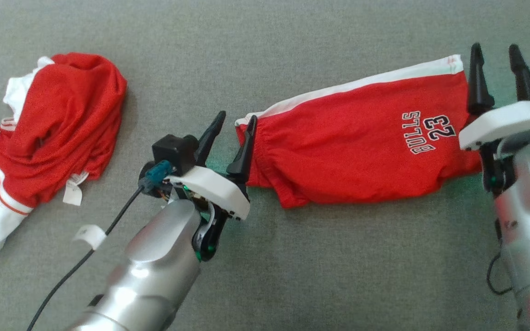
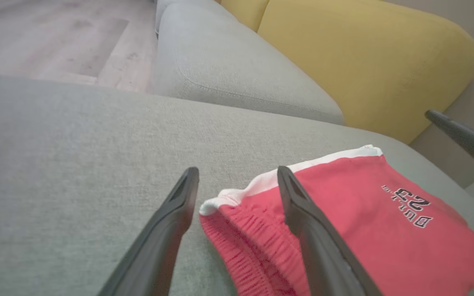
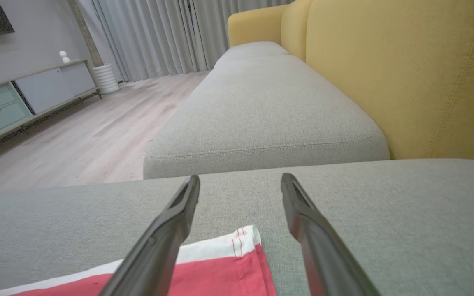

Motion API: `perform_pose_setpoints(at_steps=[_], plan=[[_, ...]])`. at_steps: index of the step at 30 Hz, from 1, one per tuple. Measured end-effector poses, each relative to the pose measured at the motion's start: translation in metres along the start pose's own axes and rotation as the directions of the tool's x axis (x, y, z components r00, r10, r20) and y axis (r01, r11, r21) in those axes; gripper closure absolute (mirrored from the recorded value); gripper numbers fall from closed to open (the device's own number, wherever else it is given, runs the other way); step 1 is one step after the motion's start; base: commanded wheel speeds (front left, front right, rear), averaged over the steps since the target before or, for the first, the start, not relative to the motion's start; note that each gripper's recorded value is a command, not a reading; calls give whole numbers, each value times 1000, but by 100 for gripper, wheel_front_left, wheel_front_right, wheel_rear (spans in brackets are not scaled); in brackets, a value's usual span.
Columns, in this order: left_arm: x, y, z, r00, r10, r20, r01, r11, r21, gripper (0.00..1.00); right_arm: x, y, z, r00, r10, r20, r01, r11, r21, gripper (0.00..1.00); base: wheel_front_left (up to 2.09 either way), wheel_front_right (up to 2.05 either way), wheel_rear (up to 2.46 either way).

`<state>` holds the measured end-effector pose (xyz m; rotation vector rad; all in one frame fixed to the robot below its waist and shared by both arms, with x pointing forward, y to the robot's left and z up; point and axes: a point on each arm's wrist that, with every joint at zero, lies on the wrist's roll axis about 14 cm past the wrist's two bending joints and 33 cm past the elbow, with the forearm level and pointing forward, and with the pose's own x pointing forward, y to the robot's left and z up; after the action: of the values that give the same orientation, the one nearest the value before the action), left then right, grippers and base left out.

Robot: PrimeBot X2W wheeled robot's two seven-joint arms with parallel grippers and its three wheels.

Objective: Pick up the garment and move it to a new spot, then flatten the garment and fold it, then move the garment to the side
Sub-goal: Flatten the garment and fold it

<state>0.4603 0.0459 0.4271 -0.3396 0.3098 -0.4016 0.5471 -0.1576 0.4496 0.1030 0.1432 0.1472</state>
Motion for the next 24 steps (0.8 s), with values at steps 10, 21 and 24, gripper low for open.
perform_pose_setpoints(at_steps=[10,21,24], plan=[[-36,2,58,960,122,254,-154,982,110,0,-63,6,-53,994,-25,-109,36,994,101,0,0,0,0],[-115,19,37,906,285,312,-336,934,121,0,-59,-16,-60,981,-94,-172,114,987,109,0,0,0,0],[-127,24,34,896,317,312,-366,924,113,0,-49,-20,-62,973,-112,-202,139,982,126,0,0,0,0]])
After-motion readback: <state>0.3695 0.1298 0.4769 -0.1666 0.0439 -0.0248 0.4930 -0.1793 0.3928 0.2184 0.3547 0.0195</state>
